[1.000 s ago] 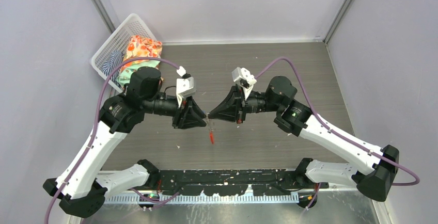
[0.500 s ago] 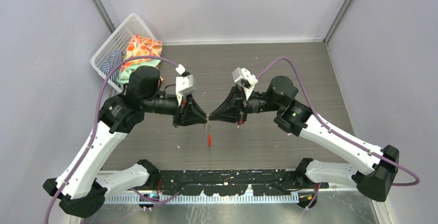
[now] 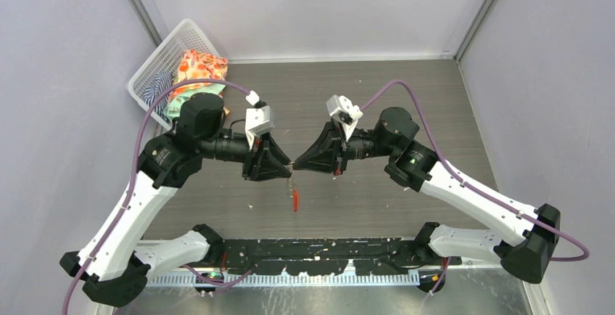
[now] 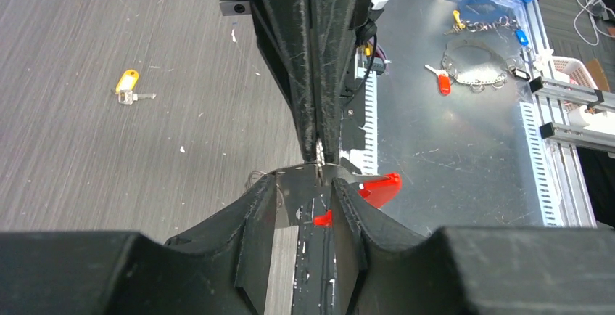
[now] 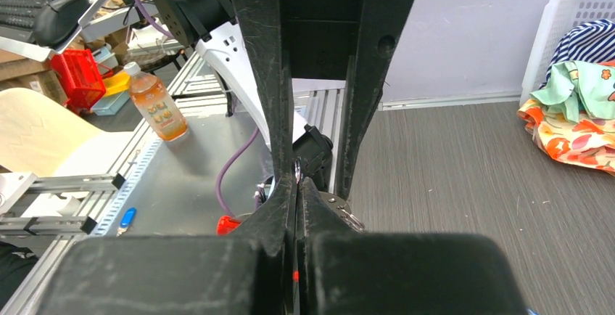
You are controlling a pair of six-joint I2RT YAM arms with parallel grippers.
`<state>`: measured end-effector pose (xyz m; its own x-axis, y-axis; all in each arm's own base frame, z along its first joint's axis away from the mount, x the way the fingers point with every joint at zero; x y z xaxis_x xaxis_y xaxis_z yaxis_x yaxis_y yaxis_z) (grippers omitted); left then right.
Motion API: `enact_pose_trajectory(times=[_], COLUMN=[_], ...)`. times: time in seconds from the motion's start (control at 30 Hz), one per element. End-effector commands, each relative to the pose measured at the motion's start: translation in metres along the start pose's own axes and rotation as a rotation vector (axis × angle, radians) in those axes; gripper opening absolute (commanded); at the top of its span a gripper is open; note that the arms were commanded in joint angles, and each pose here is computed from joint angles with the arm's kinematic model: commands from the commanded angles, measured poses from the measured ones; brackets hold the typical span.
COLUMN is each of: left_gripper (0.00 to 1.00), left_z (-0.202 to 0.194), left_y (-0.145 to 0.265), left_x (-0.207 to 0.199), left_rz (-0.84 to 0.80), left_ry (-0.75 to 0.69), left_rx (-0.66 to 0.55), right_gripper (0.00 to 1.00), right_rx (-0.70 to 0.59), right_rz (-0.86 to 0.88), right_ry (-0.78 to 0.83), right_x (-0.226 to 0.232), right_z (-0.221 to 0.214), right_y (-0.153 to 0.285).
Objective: Put the keys on the keyring
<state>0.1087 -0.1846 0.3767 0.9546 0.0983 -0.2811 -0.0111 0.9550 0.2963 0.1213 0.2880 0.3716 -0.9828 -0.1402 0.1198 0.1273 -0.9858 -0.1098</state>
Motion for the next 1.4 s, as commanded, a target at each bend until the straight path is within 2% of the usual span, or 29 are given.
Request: enact_pose_trajectory(times=[0.0,0.3,0.7,0.9,1.17,1.37], left_gripper=[0.34,0.23,0.19,0.05,0.01,0.01], left_z=[0.014,0.018,0.017,0.023,0.026,0.022], left_y=[0.010,0.009,0.004,0.005,0.004,0.004], left_x=[-0.016,-0.010,-0.004,-0.002,0.000,0.009], left_rz=[-0.046,0.004,0.013,0.039,0.056,0.111], left_ry=[-0.114,-0.142,-0.120,-0.128,-0.115,-0.140], left_rx=[-0.060,-0.117,-0.110,-0.134,-0.151,-0.125], right_gripper=[0.01,0.01,0.01,0.01,0.01,0.12], right_rx=[-0.046,-0.055,-0.101,-0.102,-0.097,-0.090], right_rz=[0.001,-0.004,-0.003,0.005,-0.002,-0.026], right_ry=[0.049,0.053,0.057,0.044,0.030,0.031], right_x=[0.002,0.001,0.001,-0.001,-0.003,-0.005], right_z=[0.012,0.016,0.022,0.020,0.015,0.012], right_y=[0.000,-0.002,-0.004,-0.006,-0.007,-0.005])
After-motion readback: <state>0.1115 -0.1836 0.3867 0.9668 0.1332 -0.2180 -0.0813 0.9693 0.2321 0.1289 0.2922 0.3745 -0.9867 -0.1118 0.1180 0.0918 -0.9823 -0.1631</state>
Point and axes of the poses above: each gripper's point midway between its finger pads, its own y axis back along the fingers, its own x axis along the line the jaws close on, z = x × y, the point moved 6 cm from there along y, back along the fingers, and after that the axes turned 4 degrees about y, right-handed, at the moved point
